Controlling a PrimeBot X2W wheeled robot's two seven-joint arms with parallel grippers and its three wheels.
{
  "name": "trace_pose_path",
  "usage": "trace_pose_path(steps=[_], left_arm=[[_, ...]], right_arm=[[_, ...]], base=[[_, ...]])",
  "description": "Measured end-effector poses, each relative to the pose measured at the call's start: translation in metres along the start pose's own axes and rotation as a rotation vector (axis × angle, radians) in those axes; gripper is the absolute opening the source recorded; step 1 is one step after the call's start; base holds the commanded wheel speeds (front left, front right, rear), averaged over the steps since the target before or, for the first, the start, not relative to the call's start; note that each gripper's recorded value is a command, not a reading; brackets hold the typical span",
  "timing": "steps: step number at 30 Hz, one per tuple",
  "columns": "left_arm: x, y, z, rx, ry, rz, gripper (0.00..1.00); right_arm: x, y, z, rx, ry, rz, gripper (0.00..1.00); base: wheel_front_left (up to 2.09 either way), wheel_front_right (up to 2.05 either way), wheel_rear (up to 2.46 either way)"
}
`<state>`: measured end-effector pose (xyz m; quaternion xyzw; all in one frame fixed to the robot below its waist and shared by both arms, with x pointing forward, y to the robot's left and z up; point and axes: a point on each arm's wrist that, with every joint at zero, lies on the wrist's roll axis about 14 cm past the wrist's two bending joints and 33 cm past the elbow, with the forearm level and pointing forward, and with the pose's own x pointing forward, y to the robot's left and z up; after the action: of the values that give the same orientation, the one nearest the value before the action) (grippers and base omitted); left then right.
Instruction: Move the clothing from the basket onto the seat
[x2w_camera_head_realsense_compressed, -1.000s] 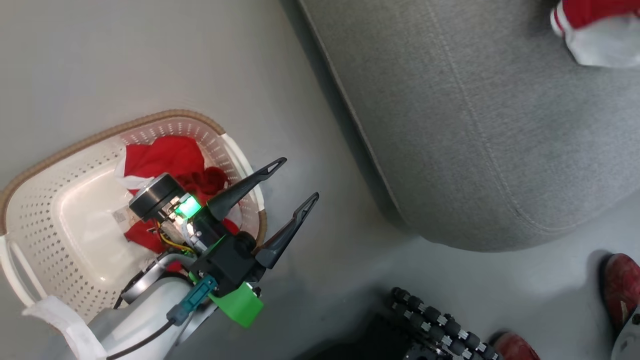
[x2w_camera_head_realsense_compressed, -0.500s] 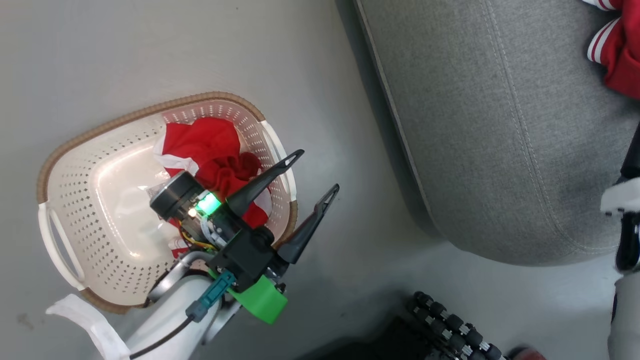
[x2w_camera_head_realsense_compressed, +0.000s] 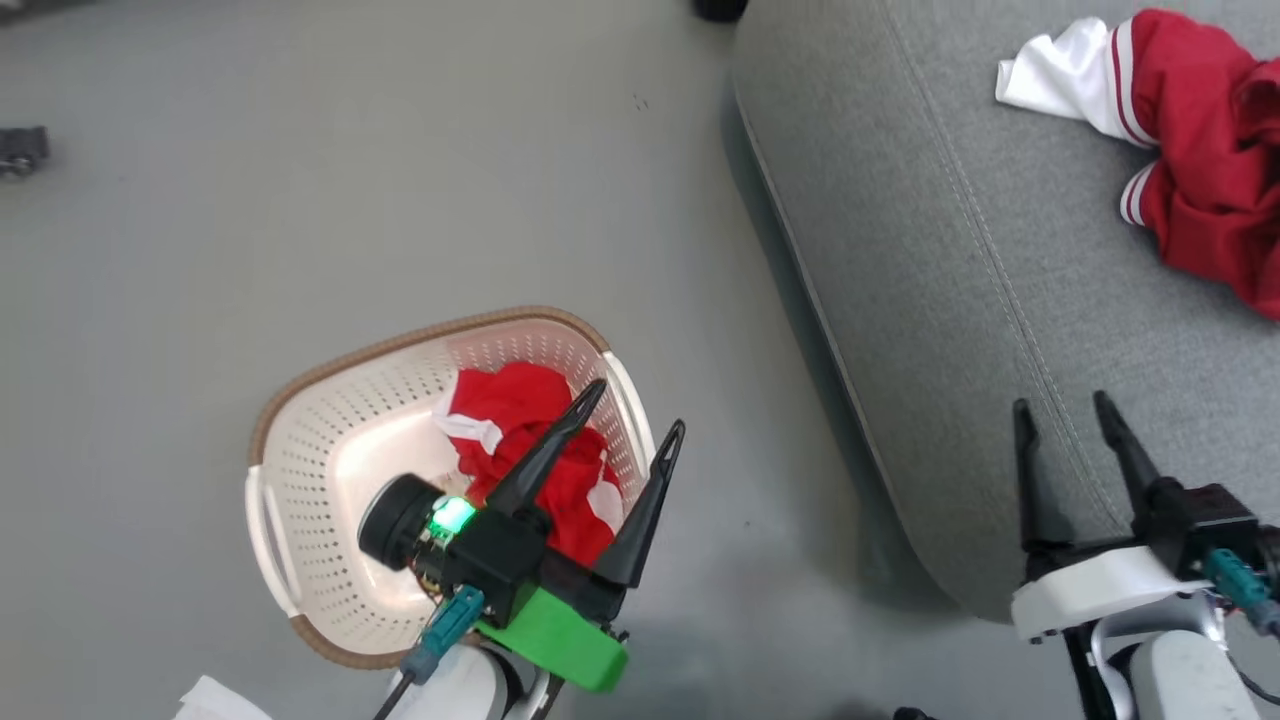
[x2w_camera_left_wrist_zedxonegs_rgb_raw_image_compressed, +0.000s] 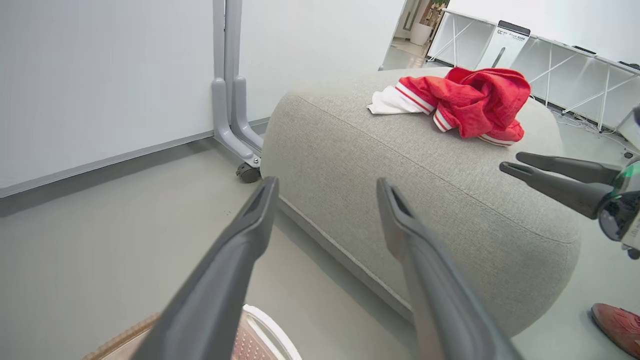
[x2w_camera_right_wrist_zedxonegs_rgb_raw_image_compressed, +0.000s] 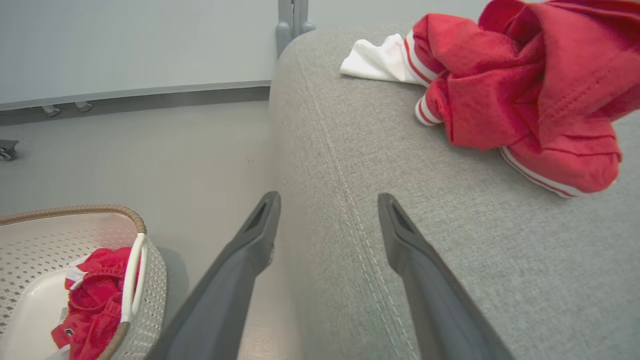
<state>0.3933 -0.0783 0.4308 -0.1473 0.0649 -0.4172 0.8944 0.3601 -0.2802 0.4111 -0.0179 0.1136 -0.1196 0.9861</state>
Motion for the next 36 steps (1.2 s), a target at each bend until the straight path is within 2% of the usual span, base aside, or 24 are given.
trace_pose_path(steps=[5,7,11,14,20,28,36], left_arm=[[-0.034,0.017,0.015,0.041,-0.009,0.165,1.00],[-0.052,0.026,0.023,0.055,-0.020,0.246,1.00],[-0.091,0.042,0.041,0.080,-0.062,0.403,1.00],[-0.123,0.054,0.071,0.094,-0.155,0.528,1.00],[-0.179,0.057,0.108,0.144,-0.284,0.689,1.00],[-0.220,0.042,0.128,0.187,-0.373,0.758,1.00],[-0.220,0.032,0.121,0.209,-0.351,0.738,1.00]], right_arm=[[-0.006,0.068,0.027,0.043,-0.087,0.205,1.00],[-0.012,0.084,0.040,0.054,-0.128,0.258,1.00],[-0.025,0.102,0.067,0.097,-0.212,0.319,1.00],[-0.036,0.113,0.092,0.113,-0.290,0.363,1.00],[-0.060,0.121,0.116,0.123,-0.378,0.407,1.00],[-0.088,0.112,0.124,0.131,-0.425,0.405,1.00],[-0.096,0.115,0.115,0.114,-0.407,0.419,1.00]], base=[[0.00,0.00,0.00],[0.00,0.00,0.00],[0.00,0.00,0.00],[0.00,0.00,0.00],[0.00,0.00,0.00],[0.00,0.00,0.00],[0.00,0.00,0.00]])
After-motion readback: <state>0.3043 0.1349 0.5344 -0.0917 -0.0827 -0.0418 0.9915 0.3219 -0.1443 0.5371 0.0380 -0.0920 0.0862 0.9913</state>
